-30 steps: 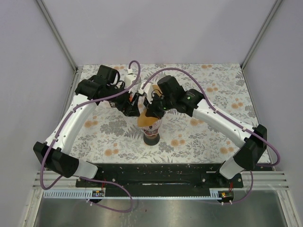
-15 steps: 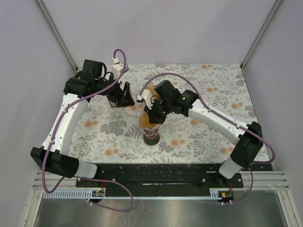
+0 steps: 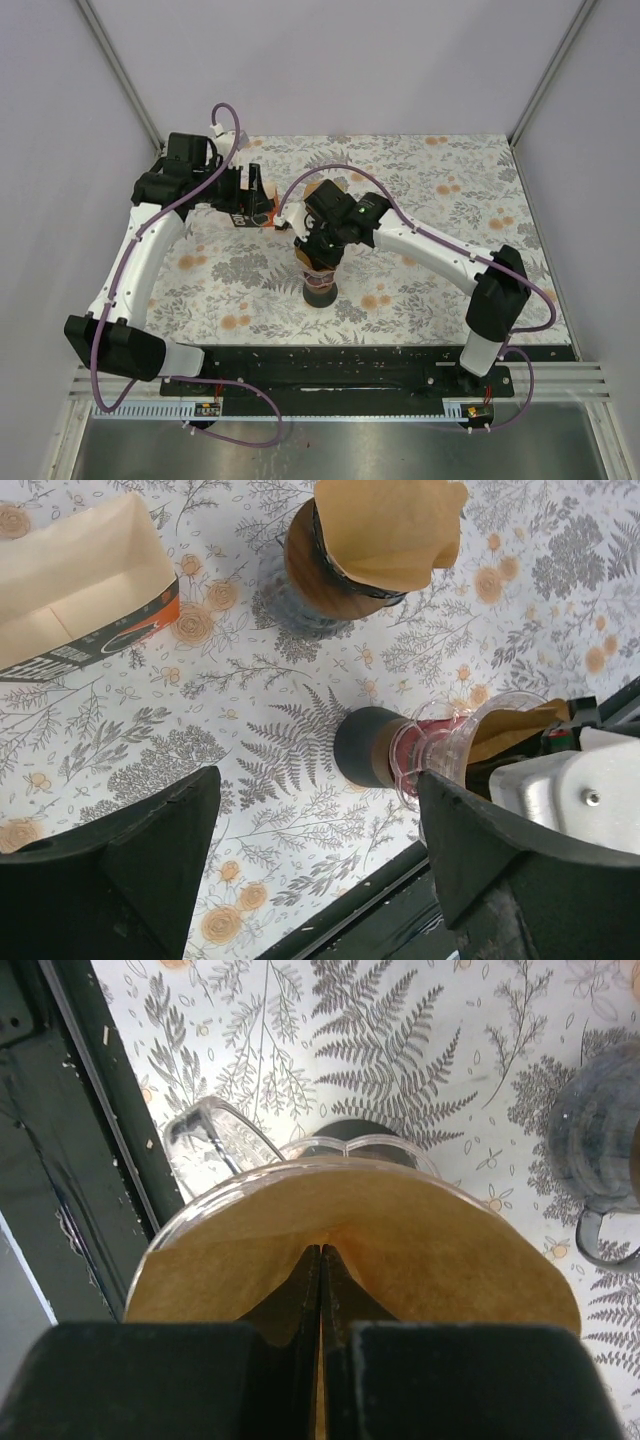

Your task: Place the coffee filter in the dripper

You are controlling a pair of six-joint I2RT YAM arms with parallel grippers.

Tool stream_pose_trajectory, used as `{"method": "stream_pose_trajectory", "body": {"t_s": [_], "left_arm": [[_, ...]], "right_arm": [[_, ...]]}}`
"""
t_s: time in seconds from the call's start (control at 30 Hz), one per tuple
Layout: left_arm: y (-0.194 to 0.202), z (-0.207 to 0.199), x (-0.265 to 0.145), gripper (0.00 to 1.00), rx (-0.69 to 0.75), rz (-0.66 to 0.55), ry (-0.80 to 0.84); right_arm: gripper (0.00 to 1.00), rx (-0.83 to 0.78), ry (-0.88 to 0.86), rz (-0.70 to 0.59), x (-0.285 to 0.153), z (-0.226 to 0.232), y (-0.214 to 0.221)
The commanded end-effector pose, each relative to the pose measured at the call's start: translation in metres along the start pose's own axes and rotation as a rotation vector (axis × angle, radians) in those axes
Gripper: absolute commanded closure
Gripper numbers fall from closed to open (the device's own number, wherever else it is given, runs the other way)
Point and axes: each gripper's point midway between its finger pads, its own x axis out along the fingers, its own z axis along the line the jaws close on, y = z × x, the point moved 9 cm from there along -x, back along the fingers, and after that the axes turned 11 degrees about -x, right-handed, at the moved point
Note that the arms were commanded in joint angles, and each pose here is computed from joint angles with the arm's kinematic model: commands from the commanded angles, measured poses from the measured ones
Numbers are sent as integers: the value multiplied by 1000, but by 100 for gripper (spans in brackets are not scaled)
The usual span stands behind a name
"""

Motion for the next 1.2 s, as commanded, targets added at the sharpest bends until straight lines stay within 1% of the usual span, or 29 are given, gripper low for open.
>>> {"method": "stream_pose_trajectory", "body": {"t_s": [0.0,0.13,0.27,0.4,0.6,0.7,0.87,1.03,1.17], "left_arm": [[-3,-8,-12,17,-79,-85,-13],[9,-6,-5,17,-99,-38,27],[16,-8,-1,18,-102,2,85],[25,-7,4,25,-125,29,121],[36,-6,12,31,-172,80,172],[42,-7,15,34,-204,112,200],[50,-6,24,36,-271,144,260],[47,-5,26,36,-266,127,245],[46,-6,23,36,-248,120,241]], "right_arm": [[100,-16,29,41,-1,0,-5],[100,4,32,77,10,-2,-1],[100,18,24,86,20,-4,-5],[100,16,32,95,27,-5,-10],[100,33,85,206,37,-6,1],[100,44,112,238,39,-6,2],[100,56,130,233,43,-7,-2],[100,43,131,231,47,-4,-8],[100,31,151,188,33,-4,-18]]}}
